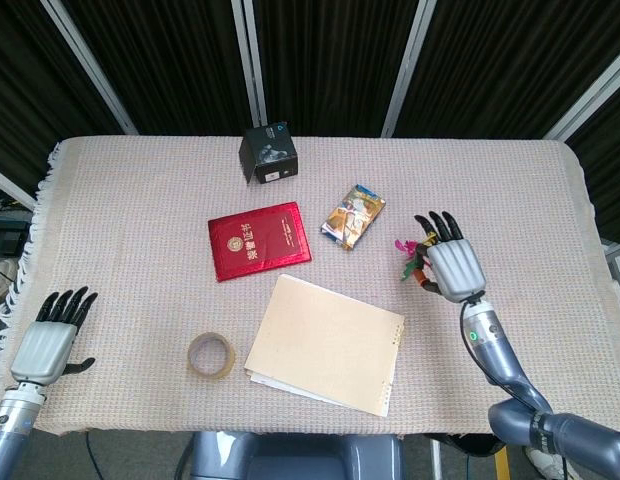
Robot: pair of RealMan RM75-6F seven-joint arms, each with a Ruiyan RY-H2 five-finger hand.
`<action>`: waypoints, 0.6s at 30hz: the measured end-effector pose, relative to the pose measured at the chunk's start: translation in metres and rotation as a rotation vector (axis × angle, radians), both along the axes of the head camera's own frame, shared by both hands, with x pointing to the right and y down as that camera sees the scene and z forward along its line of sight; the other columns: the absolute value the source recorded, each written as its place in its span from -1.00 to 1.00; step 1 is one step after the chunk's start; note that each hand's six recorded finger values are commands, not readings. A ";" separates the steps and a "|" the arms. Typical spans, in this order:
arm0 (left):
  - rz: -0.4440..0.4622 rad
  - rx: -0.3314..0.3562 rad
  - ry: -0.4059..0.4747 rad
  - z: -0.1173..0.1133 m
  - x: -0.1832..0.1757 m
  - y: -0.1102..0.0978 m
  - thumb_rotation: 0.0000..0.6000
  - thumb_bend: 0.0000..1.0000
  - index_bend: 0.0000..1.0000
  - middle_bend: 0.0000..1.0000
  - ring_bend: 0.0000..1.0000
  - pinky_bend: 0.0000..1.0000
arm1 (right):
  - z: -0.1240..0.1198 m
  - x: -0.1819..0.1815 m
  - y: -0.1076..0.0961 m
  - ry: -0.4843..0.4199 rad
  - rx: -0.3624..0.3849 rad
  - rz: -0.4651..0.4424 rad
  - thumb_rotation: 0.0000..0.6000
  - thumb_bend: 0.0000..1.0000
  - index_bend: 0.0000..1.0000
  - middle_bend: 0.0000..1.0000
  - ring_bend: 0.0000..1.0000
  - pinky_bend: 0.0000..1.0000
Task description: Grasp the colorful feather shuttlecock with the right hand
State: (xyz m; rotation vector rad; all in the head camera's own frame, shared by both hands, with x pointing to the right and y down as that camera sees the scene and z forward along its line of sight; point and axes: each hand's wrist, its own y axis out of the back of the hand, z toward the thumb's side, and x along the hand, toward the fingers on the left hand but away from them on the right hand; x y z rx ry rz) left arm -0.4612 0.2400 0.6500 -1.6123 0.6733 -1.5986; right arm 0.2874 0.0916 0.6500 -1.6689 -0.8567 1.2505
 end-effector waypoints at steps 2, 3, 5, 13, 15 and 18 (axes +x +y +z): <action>0.009 0.002 0.007 -0.001 0.003 0.001 0.93 -0.82 -1.00 -1.00 -1.00 -1.00 | -0.008 0.007 0.005 0.001 -0.002 0.009 1.00 -0.17 0.01 -1.00 -1.00 -1.00; 0.012 0.004 0.010 -0.002 0.004 0.002 0.93 -0.82 -1.00 -1.00 -1.00 -1.00 | -0.013 0.011 0.009 0.000 -0.005 0.014 1.00 -0.18 -0.01 -1.00 -1.00 -1.00; 0.017 0.007 0.013 -0.003 0.006 0.002 0.94 -0.82 -1.00 -1.00 -1.00 -1.00 | -0.019 0.015 0.014 -0.001 -0.009 0.021 1.00 -0.19 -0.04 -1.00 -1.00 -1.00; 0.028 0.022 0.030 -0.009 0.010 0.003 0.95 -0.82 -1.00 -1.00 -1.00 -1.00 | -0.031 0.022 0.024 -0.003 0.002 0.023 1.00 -0.25 -0.23 -1.00 -1.00 -1.00; 0.026 0.022 0.034 -0.010 0.010 0.003 0.95 -0.82 -1.00 -1.00 -1.00 -1.00 | -0.038 0.027 0.026 0.001 0.020 0.032 1.00 -0.35 -0.38 -1.00 -1.00 -1.00; 0.025 0.024 0.038 -0.010 0.009 0.003 0.95 -0.82 -1.00 -1.00 -1.00 -1.00 | -0.050 0.036 0.030 0.015 0.040 0.052 1.00 -0.57 -0.70 -1.00 -1.00 -1.00</action>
